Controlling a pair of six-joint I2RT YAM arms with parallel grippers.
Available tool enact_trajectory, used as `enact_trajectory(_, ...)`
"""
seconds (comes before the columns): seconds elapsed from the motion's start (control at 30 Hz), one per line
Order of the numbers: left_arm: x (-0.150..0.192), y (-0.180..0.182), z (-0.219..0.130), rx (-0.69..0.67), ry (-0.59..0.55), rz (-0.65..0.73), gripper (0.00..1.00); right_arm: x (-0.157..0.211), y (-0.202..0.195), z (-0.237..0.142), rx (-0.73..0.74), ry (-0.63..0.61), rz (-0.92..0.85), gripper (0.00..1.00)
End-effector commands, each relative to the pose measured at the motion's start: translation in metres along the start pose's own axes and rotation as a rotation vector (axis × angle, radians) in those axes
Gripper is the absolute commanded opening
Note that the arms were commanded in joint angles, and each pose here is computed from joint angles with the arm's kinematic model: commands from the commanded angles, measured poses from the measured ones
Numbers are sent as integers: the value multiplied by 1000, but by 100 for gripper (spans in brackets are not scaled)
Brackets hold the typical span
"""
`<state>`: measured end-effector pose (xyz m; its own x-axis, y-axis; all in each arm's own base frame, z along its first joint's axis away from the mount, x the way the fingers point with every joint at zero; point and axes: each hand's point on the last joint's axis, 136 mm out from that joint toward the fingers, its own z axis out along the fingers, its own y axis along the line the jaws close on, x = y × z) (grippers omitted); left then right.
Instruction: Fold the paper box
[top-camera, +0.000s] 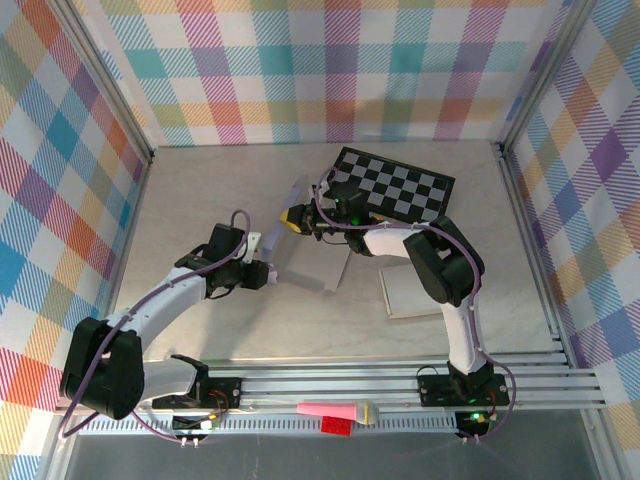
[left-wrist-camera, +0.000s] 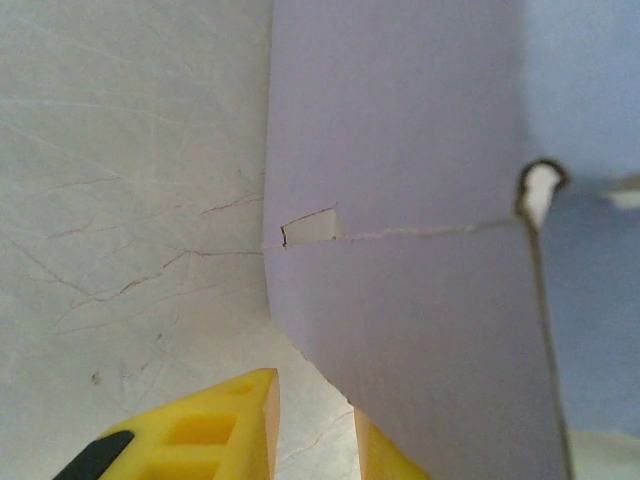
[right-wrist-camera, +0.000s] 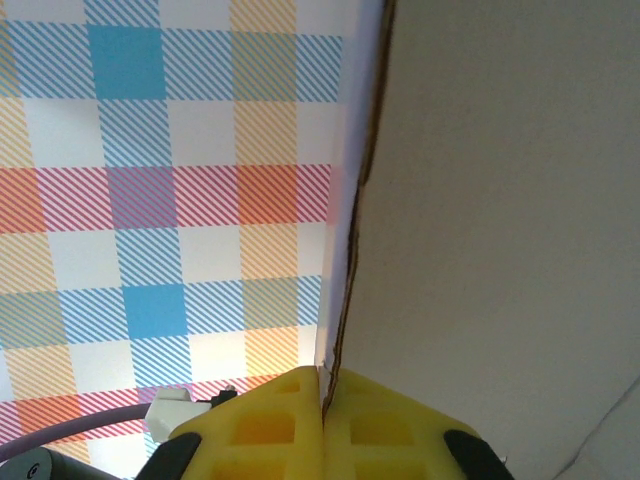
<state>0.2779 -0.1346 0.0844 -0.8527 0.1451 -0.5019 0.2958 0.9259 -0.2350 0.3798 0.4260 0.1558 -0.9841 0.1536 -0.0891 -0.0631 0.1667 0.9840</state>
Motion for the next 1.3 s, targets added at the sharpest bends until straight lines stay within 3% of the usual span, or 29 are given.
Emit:
enact_trajectory(0.0, -19, -9, 0, 43, -71, 21, 25, 10, -21, 5, 17, 27, 11, 0)
enact_trajectory(0.6, -33, -13, 1, 58, -122, 14, 28, 17, -10, 24, -15, 2, 40, 0)
enact_trajectory(0.83, -35, -9, -19, 20, -145, 5, 36, 8, 4, 18, -6, -67, 65, 0)
enact_trajectory(1.13, -38, -3, -78, -9, -280, -263, 46, -15, 4, 9, -26, -228, 174, 0)
enact_trajectory(1.27, -47, 15, -97, -7, -327, -470, 40, -23, 12, 9, -49, -265, 191, 0)
